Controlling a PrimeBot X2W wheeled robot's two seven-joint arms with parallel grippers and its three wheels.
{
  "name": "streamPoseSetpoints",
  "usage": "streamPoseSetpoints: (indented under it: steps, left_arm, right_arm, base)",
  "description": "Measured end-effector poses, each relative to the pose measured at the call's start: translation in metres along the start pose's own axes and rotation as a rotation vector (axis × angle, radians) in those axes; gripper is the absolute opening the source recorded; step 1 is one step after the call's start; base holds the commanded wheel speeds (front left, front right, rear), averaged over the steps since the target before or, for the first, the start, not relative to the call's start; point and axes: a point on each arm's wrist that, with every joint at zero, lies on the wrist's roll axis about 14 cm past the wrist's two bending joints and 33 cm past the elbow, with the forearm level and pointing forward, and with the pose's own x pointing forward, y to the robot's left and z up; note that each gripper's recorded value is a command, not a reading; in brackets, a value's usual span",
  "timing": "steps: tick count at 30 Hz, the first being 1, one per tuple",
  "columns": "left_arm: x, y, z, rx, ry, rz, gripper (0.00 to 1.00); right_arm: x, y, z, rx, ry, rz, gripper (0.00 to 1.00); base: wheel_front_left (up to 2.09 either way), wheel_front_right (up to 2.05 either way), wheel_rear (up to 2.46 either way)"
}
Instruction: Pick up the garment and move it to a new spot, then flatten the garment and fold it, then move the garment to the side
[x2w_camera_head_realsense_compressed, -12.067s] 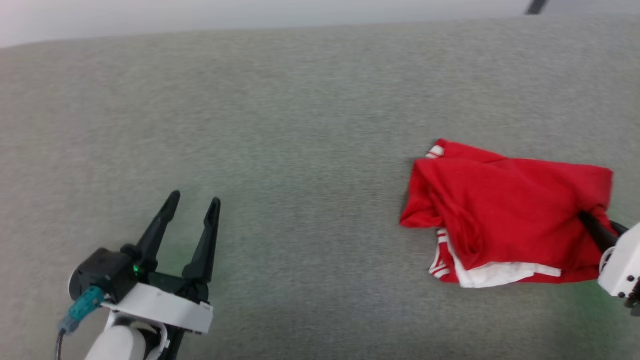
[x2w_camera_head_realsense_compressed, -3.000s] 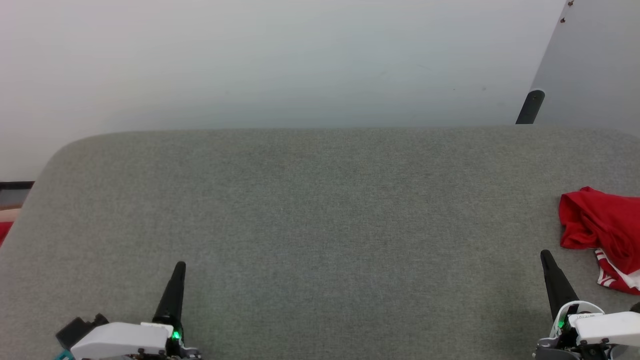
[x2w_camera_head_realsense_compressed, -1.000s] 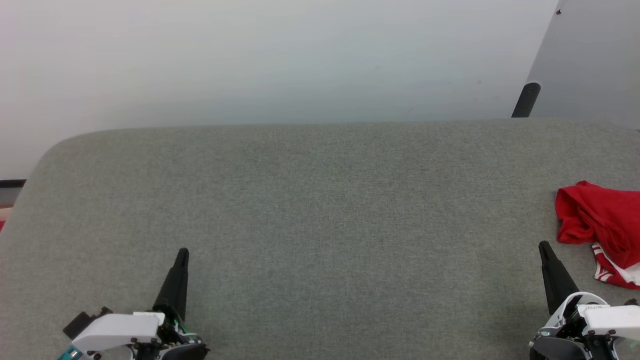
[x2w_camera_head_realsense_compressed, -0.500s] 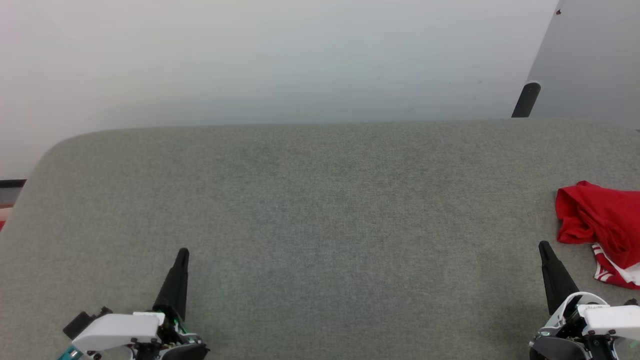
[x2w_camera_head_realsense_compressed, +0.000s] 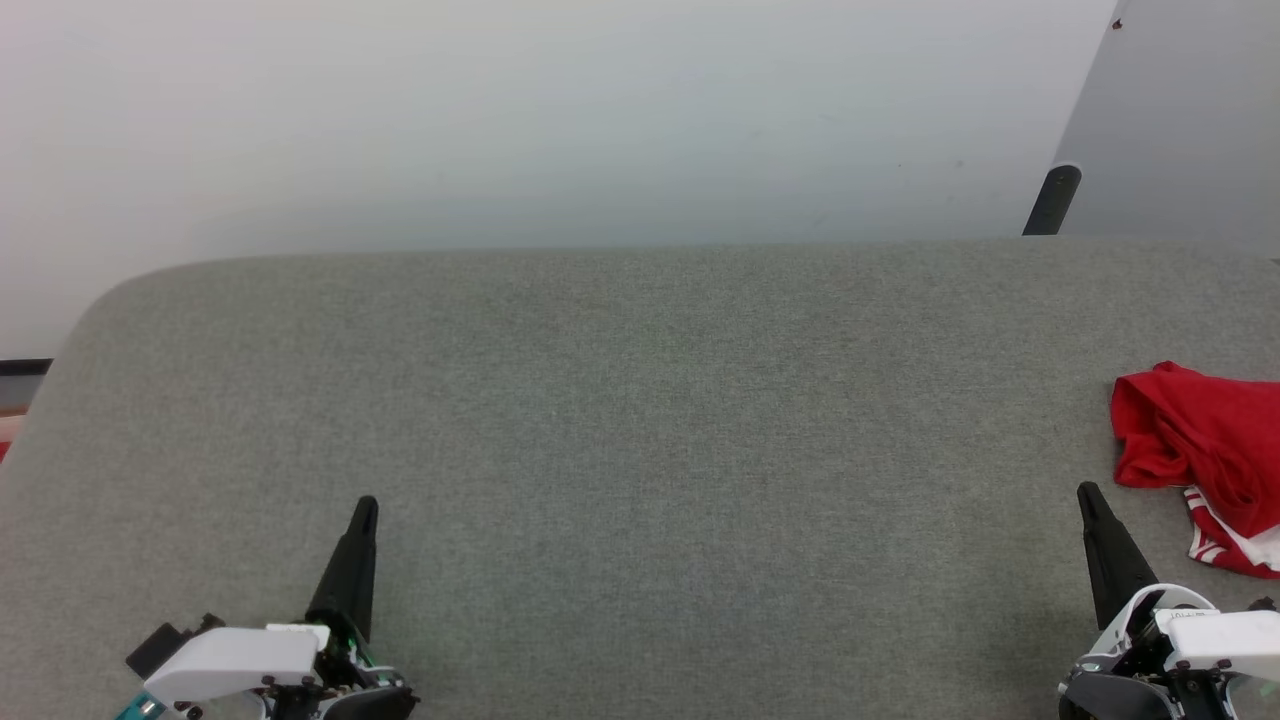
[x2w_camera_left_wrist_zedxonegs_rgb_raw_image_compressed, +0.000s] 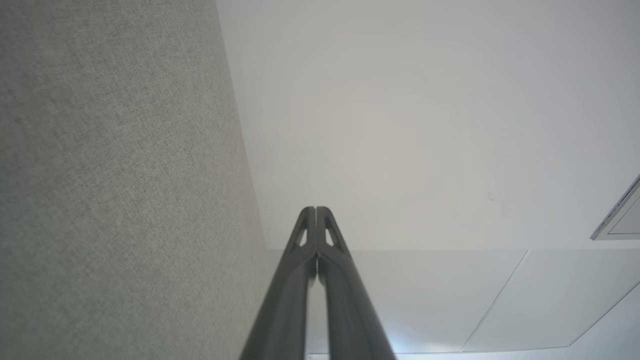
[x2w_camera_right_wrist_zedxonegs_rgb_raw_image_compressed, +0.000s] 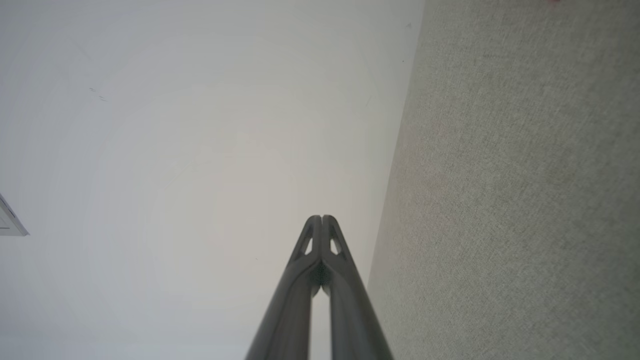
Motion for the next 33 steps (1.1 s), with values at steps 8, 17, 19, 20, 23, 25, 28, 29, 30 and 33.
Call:
streamPoseSetpoints:
  steps: [8,17,19,20,23,25,28,29,30,33]
  left_arm:
    - [0.0,0.0,0.0001,0.0,0.0,0.0,0.0]
    - [0.0,0.0,0.0001,0.0,0.0,0.0,0.0]
    - [0.0,0.0,0.0,0.0,0.0,0.0,0.0]
    - [0.0,0.0,0.0,0.0,0.0,0.0,0.0]
    - [0.0,0.0,0.0001,0.0,0.0,0.0,0.0]
    - [0.0,0.0,0.0,0.0,0.0,0.0,0.0]
    - [0.0,0.0,0.0001,0.0,0.0,0.0,0.0]
    - [0.0,0.0,0.0,0.0,0.0,0.0,0.0]
    - [0.0,0.0,0.0,0.0,0.0,0.0,0.0]
    - [0.0,0.0,0.0,0.0,0.0,0.0,0.0]
  right_arm:
    - [0.0,0.0,0.0,0.0,0.0,0.0,0.0]
    - [0.0,0.0,0.0,0.0,0.0,0.0,0.0]
    - [0.0,0.0,0.0,0.0,0.0,0.0,0.0]
    - [0.0,0.0,0.0,0.0,0.0,0.0,0.0]
    - [0.0,0.0,0.0,0.0,0.0,0.0,0.0]
    - [0.0,0.0,0.0,0.0,0.0,0.0,0.0]
    - [0.0,0.0,0.0,0.0,0.0,0.0,0.0]
    - [0.0,0.0,0.0,0.0,0.0,0.0,0.0]
    - [0.0,0.0,0.0,0.0,0.0,0.0,0.0]
    - [0.0,0.0,0.0,0.0,0.0,0.0,0.0]
  base:
    - [0.0,0.0,0.0]
    - [0.0,0.0,0.0]
    - [0.0,0.0,0.0]
    - [0.0,0.0,0.0]
    - [0.0,0.0,0.0]
    - [0.0,0.0,0.0]
    - [0.0,0.0,0.0]
    - [0.0,0.0,0.0]
    - [0.0,0.0,0.0]
    - [0.0,0.0,0.0]
